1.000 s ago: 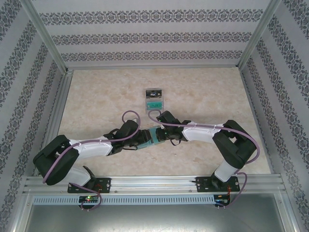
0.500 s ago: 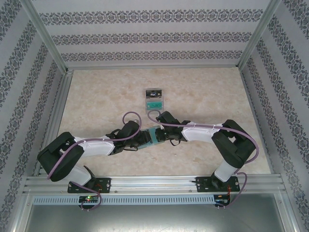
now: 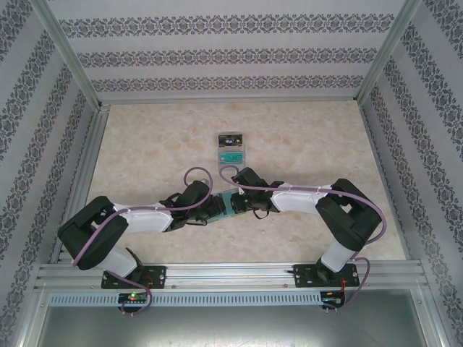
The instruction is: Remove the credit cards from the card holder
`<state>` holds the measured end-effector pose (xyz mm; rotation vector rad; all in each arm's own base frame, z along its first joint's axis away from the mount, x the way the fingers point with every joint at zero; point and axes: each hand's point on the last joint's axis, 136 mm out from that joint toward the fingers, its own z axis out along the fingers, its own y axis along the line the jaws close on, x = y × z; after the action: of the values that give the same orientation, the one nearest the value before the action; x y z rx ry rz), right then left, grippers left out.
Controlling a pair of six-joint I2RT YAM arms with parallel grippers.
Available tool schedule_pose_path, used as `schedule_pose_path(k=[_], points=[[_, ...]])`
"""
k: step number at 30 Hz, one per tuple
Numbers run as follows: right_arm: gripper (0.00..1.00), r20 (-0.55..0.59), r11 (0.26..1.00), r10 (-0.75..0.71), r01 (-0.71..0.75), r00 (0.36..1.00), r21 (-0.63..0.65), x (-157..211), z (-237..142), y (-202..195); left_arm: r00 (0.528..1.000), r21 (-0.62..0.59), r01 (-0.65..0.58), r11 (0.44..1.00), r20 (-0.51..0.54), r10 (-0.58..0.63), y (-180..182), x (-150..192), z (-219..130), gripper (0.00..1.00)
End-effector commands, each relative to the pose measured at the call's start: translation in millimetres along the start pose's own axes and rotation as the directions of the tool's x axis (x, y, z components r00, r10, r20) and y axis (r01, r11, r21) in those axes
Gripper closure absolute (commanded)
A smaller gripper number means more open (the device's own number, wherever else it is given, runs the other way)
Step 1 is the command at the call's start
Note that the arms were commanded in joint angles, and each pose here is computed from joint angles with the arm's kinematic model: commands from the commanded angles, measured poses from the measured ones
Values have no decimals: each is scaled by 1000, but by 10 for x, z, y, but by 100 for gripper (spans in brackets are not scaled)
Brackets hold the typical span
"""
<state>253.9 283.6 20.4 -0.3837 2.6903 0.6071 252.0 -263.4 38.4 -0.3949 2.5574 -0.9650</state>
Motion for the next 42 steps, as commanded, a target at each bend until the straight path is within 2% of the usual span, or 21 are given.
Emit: schedule_pose_path(k=[1,13,22,30,33,42], points=[[88,-27,1000,4,-4,1000,-2,74,57,16,1000,25,-2,1000,7,2,-31,1,28,75],[88,-27,1000,3,-3,1000,-2,74,62,16,1000,-1,12,1000,-20,-12,47,45,100,71],[88,-28,1000,4,-4,1000,5,83,67,-1,1000,25,13,1000,-15,-12,-6,34,79,83],[88,-35,1000,13,-12,999,14,94,89,-38,1000,21,12,1000,14,-12,26,10,-24,86],[88,-37,1000,16,-15,999,16,94,92,-47,1000,24,9,1000,16,-9,25,11,-35,96],[89,-48,999,41,-39,998,38,117,117,-138,999,7,23,1000,24,-23,112,13,-69,96]])
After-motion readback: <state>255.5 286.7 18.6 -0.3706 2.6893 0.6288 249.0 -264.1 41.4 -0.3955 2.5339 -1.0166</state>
